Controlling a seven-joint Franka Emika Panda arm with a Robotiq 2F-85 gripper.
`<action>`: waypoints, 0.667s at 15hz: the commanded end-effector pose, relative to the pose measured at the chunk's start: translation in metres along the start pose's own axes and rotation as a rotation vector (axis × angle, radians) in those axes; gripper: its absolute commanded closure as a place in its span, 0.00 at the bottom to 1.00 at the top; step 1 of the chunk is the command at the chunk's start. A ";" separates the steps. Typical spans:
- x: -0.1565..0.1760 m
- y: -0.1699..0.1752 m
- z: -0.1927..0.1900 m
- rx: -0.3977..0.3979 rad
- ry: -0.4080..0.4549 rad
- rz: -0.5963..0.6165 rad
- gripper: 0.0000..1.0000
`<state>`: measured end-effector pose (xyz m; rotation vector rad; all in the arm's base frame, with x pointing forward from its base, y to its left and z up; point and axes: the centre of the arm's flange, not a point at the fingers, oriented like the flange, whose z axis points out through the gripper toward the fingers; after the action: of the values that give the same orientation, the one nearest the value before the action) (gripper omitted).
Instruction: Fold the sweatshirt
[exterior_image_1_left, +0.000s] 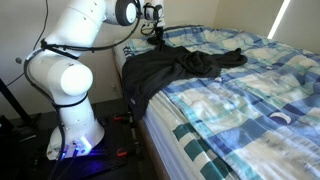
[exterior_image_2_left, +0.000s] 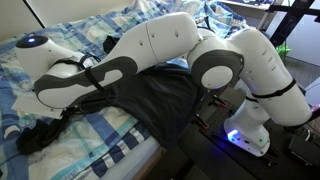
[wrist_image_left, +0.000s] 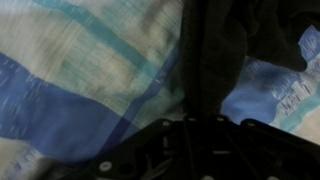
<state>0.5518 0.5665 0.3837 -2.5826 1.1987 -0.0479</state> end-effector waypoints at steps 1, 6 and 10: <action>-0.008 0.012 -0.029 0.035 0.093 0.080 0.98; -0.011 0.032 -0.070 0.104 0.204 0.243 0.98; -0.008 0.054 -0.089 0.107 0.254 0.341 0.98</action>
<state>0.5270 0.5518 0.4496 -2.3525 1.5659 -0.3247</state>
